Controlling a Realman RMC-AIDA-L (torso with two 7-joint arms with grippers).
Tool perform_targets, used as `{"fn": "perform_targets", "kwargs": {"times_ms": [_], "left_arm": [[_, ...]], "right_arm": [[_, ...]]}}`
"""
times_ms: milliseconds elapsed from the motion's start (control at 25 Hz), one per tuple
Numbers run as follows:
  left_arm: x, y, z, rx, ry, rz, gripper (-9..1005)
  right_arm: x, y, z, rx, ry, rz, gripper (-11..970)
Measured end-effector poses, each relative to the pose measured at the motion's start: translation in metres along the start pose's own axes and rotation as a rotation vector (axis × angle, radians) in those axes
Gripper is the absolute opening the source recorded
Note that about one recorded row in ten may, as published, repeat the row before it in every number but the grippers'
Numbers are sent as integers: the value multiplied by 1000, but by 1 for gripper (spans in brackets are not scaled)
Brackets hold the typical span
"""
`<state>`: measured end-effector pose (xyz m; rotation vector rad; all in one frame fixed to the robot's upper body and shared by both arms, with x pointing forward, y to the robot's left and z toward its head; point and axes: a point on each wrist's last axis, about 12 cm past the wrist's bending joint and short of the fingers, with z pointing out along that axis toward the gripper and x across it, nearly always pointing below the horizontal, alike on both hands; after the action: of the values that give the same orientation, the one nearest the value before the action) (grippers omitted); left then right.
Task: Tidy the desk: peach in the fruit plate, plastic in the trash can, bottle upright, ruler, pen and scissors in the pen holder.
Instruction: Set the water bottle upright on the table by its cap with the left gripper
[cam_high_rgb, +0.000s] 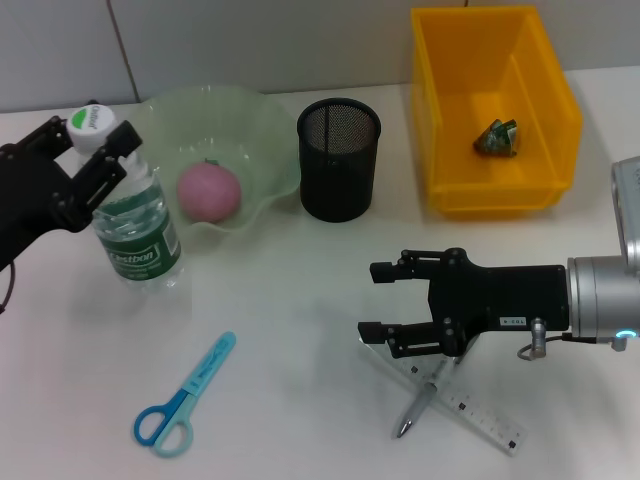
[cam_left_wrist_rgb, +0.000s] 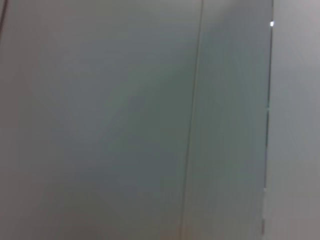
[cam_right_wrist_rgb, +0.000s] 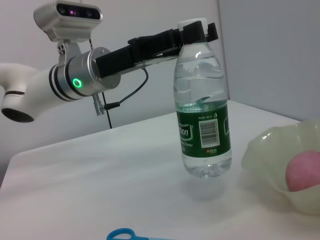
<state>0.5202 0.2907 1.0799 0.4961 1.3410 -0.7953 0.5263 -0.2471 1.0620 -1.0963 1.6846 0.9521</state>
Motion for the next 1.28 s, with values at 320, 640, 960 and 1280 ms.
{"fn": "perform_targets", "kwargs": {"times_ms": [320,640,960,1280], "left_arm": [[4,6,-10,-92,3,13,444],[12,8,-13,-165,6,5,444],[22,8,-8,-210,29,10,444],[25,8,-7,-224,35,24,444]], "right_arm": [[-1,0,1,-4,1,-2,772],[0,0,1,-4,0,0,772],[2,2,2,-1,-13,-1,771],[2,2,2,1,-21,1,771]]}}
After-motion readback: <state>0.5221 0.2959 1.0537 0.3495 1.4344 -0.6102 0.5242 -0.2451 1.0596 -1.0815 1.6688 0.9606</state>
